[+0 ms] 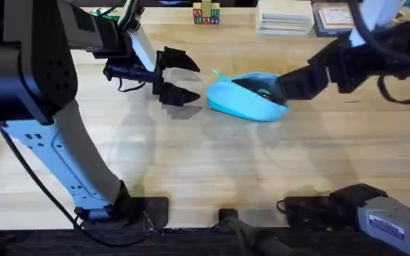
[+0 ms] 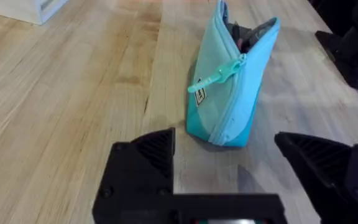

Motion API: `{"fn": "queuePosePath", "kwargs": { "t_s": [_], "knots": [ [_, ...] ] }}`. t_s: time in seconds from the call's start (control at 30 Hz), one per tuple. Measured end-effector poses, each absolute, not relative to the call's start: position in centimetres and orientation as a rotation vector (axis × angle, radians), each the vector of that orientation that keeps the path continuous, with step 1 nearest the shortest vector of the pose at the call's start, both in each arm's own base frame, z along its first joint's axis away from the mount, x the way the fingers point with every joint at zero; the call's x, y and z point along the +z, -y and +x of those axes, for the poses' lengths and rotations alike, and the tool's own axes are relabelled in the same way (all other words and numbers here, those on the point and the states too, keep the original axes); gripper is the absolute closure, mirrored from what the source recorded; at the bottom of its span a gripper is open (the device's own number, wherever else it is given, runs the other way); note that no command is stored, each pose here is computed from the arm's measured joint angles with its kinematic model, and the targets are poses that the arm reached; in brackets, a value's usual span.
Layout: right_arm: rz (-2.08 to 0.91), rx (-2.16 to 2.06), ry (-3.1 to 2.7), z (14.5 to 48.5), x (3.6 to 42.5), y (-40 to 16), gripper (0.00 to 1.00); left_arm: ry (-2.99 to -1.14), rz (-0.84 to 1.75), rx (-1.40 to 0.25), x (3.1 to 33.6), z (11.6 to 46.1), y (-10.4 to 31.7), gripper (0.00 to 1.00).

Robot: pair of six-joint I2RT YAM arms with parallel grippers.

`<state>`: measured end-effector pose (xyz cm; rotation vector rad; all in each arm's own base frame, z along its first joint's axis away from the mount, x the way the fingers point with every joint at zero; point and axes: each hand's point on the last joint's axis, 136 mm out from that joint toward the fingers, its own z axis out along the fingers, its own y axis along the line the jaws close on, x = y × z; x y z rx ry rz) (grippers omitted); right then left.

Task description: Unzip the bag, pick up the pens from the table one at a time and place them inside, then zip the bag closed.

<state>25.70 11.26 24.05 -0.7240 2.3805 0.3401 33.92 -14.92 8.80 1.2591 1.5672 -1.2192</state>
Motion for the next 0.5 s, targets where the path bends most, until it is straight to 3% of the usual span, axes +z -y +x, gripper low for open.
{"fn": "queuePosePath", "kwargs": {
  "t_s": [0.5],
  "knots": [
    [-0.901, 0.416, -2.310, 28.3, 24.4, -17.5, 0.006, -1.567, 1.259, -1.219, 8.8, 33.9, 14.9, 0.007]
  ]
}}
